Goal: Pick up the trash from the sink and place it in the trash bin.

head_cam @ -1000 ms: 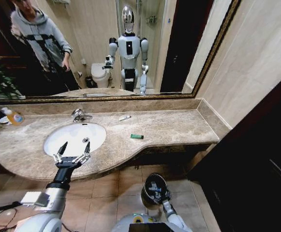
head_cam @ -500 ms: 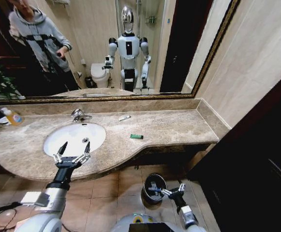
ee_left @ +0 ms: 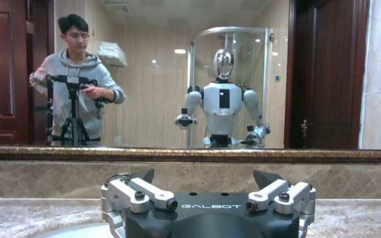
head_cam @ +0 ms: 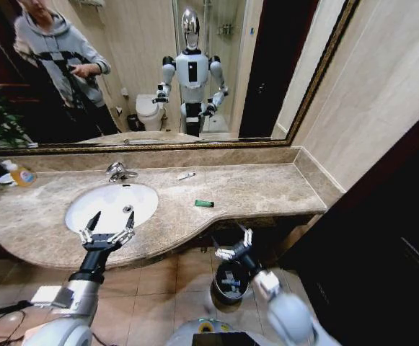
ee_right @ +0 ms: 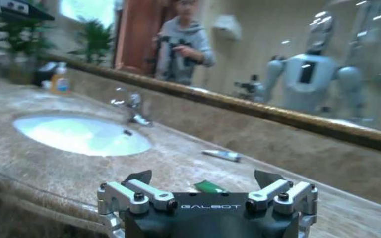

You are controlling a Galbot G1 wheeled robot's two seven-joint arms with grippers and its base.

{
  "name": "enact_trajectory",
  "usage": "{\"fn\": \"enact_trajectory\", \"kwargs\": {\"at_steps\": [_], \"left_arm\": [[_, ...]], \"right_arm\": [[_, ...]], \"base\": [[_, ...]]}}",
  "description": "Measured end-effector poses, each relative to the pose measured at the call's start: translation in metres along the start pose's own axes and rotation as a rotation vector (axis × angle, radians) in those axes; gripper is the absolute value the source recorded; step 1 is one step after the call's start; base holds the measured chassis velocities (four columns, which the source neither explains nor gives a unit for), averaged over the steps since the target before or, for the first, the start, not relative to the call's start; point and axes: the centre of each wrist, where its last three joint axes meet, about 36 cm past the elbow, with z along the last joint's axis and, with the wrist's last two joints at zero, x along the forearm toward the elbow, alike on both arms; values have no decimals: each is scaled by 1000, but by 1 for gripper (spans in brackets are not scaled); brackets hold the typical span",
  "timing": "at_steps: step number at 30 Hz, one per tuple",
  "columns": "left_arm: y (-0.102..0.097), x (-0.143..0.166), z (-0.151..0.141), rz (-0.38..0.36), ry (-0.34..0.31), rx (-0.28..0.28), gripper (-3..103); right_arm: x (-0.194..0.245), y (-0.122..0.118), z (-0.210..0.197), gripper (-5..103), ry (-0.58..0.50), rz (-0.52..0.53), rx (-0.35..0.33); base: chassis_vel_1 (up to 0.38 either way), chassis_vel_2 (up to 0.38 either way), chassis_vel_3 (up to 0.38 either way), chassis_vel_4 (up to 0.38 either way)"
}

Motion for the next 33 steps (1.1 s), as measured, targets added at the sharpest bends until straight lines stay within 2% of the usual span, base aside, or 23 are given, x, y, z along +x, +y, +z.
{"fn": "enact_trajectory", "kwargs": {"at_steps": [1,5,9,18,26,28,30,33], "left_arm": [[0,0,0,0,0,0,100],[0,0,0,0,0,0,100],[0,0,0,0,0,0,100],[0,0,0,0,0,0,100],[0,0,0,0,0,0,100],[0,0,0,0,0,0,100],[0,0,0,0,0,0,100],[0,0,0,0,0,0,100]], "right_arm": [[0,0,0,100,0,0,0],[-39,-34,4,100,26,-55,14],[-72,-46,5,100,46,-91,2],[-131,-57,32,100,100,-151,4],[-165,-67,35,100,106,-114,-9],[-169,-69,36,103,109,-110,-7],[-173,-72,38,100,115,-105,-6],[-176,-75,44,90,130,-99,-14]], "base": [[0,0,0,0],[0,0,0,0],[0,0,0,0],[0,0,0,0],[0,0,0,0],[0,0,0,0],[0,0,0,0],[0,0,0,0]]}}
